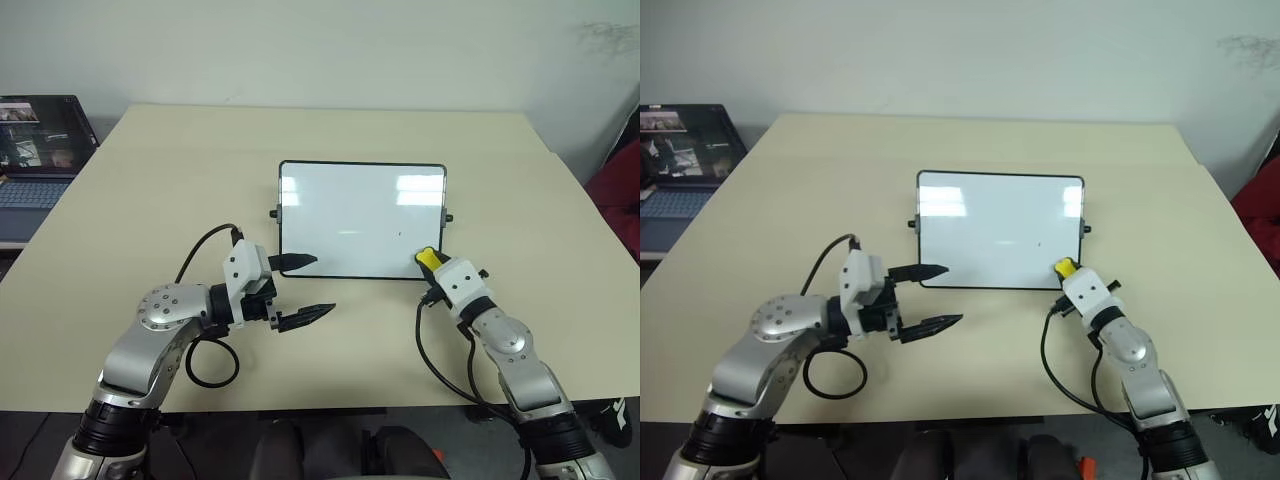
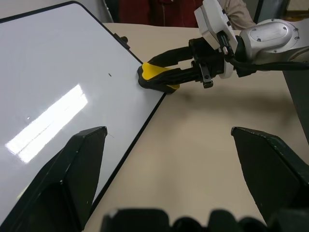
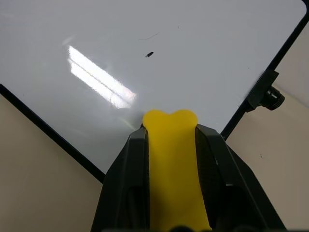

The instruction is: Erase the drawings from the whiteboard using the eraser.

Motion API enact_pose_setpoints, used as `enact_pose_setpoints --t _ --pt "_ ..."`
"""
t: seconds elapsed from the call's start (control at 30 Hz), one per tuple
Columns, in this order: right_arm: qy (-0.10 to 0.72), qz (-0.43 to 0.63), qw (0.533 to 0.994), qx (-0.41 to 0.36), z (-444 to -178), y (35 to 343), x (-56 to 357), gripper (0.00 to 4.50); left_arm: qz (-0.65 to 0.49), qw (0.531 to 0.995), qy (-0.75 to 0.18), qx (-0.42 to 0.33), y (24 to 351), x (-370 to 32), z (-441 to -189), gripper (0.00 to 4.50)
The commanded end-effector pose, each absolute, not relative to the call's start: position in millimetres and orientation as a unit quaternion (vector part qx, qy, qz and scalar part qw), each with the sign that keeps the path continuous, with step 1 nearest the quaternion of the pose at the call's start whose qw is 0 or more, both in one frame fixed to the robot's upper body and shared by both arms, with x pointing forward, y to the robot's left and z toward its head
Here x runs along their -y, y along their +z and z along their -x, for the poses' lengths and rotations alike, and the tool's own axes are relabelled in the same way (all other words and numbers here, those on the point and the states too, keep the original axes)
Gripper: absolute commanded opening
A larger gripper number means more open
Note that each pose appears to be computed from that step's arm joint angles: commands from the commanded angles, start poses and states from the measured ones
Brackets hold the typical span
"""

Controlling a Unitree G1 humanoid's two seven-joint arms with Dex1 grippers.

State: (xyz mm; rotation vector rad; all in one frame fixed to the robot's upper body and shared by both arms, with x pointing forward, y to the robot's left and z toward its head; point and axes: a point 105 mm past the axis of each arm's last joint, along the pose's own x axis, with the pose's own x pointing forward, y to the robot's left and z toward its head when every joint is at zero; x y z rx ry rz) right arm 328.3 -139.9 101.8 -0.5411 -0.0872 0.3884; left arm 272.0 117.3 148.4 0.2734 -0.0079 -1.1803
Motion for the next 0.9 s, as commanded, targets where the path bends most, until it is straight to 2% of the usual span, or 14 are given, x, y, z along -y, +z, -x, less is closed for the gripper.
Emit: enact_pose_setpoints --t 0.03,0.13,0.33,0.57,0.9 --pt "0.215 0.232 0.939 0.133 -327 162 114 0.99 -0.138 0.822 -0.552 0.023 157 -119 -271 4.5" --pt "0.22 0.21 0.936 0.18 -332 200 100 0.98 -0.137 0.822 -0.553 0.021 154 -118 -270 4.5" --pt "0.199 0.25 0.928 0.189 -368 213 101 0.98 -0.136 0.82 -0.555 0.021 153 -117 -270 4.5" --pt "0.213 0.279 0.925 0.144 -389 178 104 0.98 -0.137 0.823 -0.551 0.021 151 -120 -269 4.5" --pt "0.266 0.256 0.928 0.056 -360 102 89 0.98 -0.136 0.826 -0.546 0.023 150 -122 -270 4.5"
